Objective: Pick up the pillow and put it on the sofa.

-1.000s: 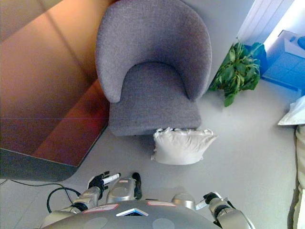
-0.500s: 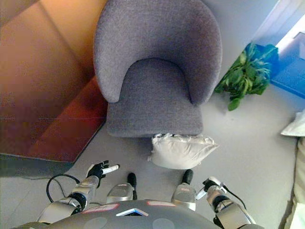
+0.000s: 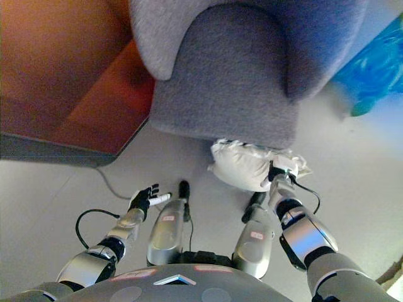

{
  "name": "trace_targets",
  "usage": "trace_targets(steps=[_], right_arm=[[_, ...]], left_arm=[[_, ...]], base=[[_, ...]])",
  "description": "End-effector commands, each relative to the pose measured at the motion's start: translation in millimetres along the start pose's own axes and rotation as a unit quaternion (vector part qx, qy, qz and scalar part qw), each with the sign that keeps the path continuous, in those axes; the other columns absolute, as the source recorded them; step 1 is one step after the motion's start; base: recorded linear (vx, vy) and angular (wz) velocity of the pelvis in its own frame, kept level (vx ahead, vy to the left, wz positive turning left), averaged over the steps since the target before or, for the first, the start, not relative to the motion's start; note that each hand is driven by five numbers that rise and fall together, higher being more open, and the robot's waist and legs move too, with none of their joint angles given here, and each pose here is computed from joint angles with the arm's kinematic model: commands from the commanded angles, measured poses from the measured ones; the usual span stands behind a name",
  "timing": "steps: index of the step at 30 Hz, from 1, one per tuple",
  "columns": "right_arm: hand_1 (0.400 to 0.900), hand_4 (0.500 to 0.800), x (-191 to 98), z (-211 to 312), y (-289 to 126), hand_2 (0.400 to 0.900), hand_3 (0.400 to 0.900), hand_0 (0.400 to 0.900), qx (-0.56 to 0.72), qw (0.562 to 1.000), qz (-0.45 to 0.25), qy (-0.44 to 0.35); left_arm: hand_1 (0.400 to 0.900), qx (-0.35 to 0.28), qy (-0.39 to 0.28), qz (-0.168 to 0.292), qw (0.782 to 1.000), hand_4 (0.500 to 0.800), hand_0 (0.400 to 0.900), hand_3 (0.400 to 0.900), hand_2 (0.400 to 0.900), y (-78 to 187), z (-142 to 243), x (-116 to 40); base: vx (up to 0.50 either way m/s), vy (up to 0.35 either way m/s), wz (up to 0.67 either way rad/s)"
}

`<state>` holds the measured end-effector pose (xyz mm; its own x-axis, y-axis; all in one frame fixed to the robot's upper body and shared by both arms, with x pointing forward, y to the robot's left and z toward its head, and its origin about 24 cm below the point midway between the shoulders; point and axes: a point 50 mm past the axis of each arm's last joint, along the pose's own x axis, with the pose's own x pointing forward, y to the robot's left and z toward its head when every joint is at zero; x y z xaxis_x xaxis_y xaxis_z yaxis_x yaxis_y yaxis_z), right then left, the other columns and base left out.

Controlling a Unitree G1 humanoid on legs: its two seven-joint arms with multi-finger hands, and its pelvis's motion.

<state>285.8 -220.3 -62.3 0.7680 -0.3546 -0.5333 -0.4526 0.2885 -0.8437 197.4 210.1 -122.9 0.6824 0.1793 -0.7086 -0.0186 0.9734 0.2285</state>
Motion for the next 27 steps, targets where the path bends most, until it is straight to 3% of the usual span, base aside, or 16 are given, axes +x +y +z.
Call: trace_targets(steps=[1, 16, 27], right_arm=[[0.900, 0.800, 6.3, 12.9, -40.9, 0.900, 0.900, 0.900, 0.029, 0.997, -0.066, -0.002], [0.900, 0.800, 9.6, 24.8, -112.7, 0.900, 0.900, 0.900, 0.051, 0.987, -0.153, 0.015], [0.900, 0.800, 8.6, 25.3, -152.3, 0.900, 0.900, 0.900, 0.079, 0.981, -0.176, 0.018]], left_arm=[[0.900, -0.001, -0.022, 0.029, 0.999, 0.800, 0.900, 0.900, 0.900, 28.8, 3.6, -1.0], [0.900, -0.100, -0.093, 0.010, 0.991, 0.800, 0.900, 0.900, 0.900, 19.9, 32.4, -2.5], [0.900, -0.173, -0.140, 0.004, 0.975, 0.800, 0.900, 0.900, 0.900, 16.7, 48.3, -7.3]], base=[[-0.084, 0.049, 0.09], [-0.059, 0.041, 0.01], [-0.062, 0.032, 0.04]])
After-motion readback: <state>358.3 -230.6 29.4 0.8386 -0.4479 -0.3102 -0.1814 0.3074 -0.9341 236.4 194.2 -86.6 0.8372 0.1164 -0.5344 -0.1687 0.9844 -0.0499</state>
